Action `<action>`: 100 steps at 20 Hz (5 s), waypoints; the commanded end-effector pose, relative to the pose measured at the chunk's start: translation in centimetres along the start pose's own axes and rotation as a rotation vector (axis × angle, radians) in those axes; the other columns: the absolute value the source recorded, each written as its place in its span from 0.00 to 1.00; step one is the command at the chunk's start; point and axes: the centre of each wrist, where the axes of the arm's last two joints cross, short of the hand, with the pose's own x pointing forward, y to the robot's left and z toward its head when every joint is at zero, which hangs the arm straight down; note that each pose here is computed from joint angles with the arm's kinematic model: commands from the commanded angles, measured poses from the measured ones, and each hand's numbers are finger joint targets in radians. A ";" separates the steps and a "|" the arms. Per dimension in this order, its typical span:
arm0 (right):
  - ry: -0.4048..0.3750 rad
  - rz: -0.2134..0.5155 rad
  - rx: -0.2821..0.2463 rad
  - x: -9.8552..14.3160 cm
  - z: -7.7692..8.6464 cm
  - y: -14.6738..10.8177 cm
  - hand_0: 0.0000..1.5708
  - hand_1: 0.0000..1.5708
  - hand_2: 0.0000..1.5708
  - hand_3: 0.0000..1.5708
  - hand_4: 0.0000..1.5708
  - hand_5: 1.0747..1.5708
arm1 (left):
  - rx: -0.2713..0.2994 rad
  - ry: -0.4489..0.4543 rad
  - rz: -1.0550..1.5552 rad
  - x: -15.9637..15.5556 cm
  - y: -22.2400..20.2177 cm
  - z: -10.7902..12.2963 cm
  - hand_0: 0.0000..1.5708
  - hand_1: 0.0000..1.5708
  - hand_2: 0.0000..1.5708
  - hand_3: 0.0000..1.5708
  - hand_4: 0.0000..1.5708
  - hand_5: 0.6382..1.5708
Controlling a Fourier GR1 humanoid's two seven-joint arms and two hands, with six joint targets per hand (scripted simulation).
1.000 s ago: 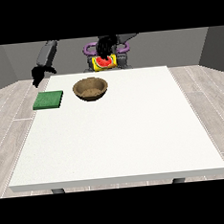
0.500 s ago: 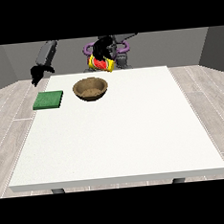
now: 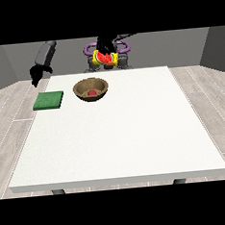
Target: Pick the cup and pour the ball into the bowl, then pick the bowl and place it on the pad
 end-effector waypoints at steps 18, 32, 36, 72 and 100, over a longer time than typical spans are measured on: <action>-0.200 -0.076 -0.146 2.7 -2.6 0.0 0.00 0.00 0.27 0.15 0.44 0.96 | 0.475 0.308 1.086 -10.0 -14.1 14.7 0.75 0.75 0.68 0.46 0.90 0.99; -0.182 -0.158 -0.126 1.8 -6.2 7.9 0.00 0.00 0.00 0.00 0.00 1.00 | 0.460 0.238 1.494 -11.5 -16.2 14.7 0.00 0.00 0.00 0.00 0.00 0.02; -0.097 -0.207 -0.091 0.3 -5.0 8.4 0.00 0.00 0.00 0.00 0.00 1.00 | 0.419 0.316 1.522 -9.2 -17.0 14.9 0.00 0.00 0.00 0.00 0.00 0.06; 0.236 0.701 -0.231 -3.2 0.6 5.0 1.00 1.00 1.00 1.00 0.83 0.99 | 0.431 0.107 1.509 -12.2 -13.1 13.5 0.00 0.00 0.00 0.00 0.00 0.08; 0.407 1.259 0.020 21.5 -12.1 2.9 1.00 1.00 1.00 1.00 1.00 0.97 | 0.344 0.648 1.568 -11.7 -23.1 26.9 0.00 0.00 0.00 0.00 0.00 0.09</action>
